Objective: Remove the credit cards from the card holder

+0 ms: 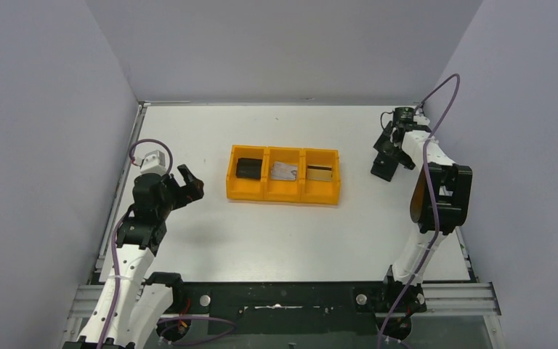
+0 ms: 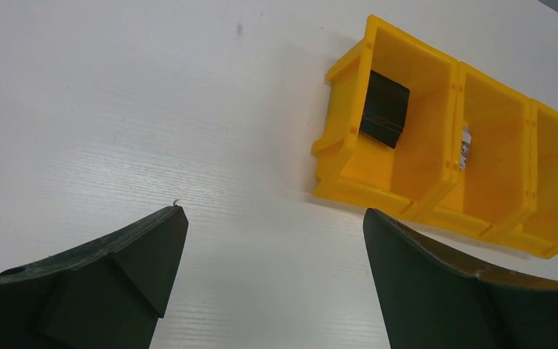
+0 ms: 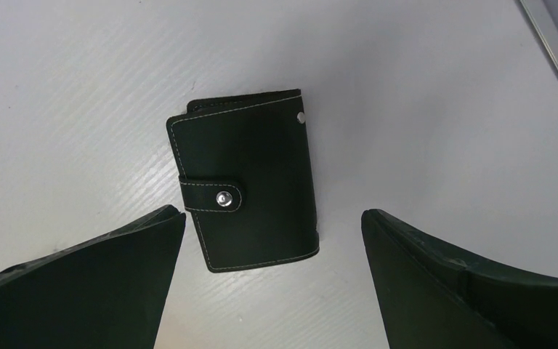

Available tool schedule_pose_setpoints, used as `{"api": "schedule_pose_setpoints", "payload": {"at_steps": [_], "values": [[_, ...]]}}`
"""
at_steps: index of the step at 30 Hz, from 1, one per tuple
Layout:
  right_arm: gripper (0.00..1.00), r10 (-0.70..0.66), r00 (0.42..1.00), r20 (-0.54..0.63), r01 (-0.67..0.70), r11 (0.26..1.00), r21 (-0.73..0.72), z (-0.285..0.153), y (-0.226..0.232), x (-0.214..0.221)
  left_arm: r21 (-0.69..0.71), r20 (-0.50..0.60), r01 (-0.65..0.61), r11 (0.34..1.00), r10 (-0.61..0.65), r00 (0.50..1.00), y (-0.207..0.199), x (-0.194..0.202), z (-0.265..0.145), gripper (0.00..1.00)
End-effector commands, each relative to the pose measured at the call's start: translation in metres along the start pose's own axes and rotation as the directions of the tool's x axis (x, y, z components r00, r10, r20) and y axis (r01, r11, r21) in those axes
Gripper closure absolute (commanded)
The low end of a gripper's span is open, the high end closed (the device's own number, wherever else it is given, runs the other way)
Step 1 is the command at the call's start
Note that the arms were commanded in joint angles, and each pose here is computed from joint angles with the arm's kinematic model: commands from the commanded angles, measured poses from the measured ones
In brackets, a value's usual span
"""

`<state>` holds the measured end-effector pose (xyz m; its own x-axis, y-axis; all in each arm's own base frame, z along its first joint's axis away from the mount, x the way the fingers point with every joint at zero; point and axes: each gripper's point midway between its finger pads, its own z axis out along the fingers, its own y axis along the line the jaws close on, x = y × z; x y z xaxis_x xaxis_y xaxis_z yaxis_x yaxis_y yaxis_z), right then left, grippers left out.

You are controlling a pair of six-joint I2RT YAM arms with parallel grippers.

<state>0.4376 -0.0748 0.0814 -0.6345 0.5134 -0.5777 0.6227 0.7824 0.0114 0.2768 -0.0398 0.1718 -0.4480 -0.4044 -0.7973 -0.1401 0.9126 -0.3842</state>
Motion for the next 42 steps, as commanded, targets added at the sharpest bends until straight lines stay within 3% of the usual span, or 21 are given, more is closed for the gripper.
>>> {"api": "schedule_pose_setpoints", "payload": {"at_steps": [1, 10, 14, 19, 22, 29, 37, 42], "values": [[0.02, 0.002, 0.999, 0.034, -0.002, 1.0, -0.015, 0.002, 0.011, -0.023, 0.028, 0.062, -0.015, 0.999, 0.013, 0.998, -0.006, -0.017, -0.001, 0.06], [0.01, -0.084, 0.992, -0.091, 0.072, 0.989, -0.125, 0.047, 0.034, -0.001, 0.032, 0.065, -0.015, 0.999, 0.013, 0.998, -0.006, -0.017, -0.002, 0.06], [0.01, -0.083, 0.988, -0.127, 0.07, 0.992, -0.102, 0.062, 0.03, 0.017, 0.023, 0.067, -0.014, 1.0, 0.012, 0.998, -0.005, -0.018, -0.001, 0.06], [0.19, -0.081, 0.987, -0.141, 0.069, 0.994, -0.084, 0.066, 0.021, 0.035, 0.012, 0.069, -0.012, 1.0, 0.011, 0.998, -0.002, -0.018, -0.003, 0.06], [0.26, -0.074, 0.989, -0.127, 0.063, 0.994, -0.092, 0.055, 0.016, 0.041, 0.017, 0.073, -0.011, 1.0, 0.01, 0.997, -0.003, -0.018, -0.003, 0.06], [0.26, -0.053, 0.997, -0.056, 0.045, 0.99, -0.135, 0.001, 0.007, 0.056, 0.027, 0.069, -0.012, 1.0, 0.01, 0.998, -0.005, -0.017, -0.003, 0.06], [0.24, -0.067, 0.996, -0.066, 0.053, 0.978, -0.201, -0.058, 0.006, 0.132, 0.03, 0.065, -0.01, 0.999, 0.008, 0.998, -0.005, -0.017, -0.003, 0.06], [0.24, 0.014, 0.993, -0.116, -0.043, 0.966, -0.254, -0.08, -0.003, 0.178, 0.031, 0.056, -0.011, 0.999, 0.01, 0.998, -0.006, -0.015, -0.001, 0.06]]}}
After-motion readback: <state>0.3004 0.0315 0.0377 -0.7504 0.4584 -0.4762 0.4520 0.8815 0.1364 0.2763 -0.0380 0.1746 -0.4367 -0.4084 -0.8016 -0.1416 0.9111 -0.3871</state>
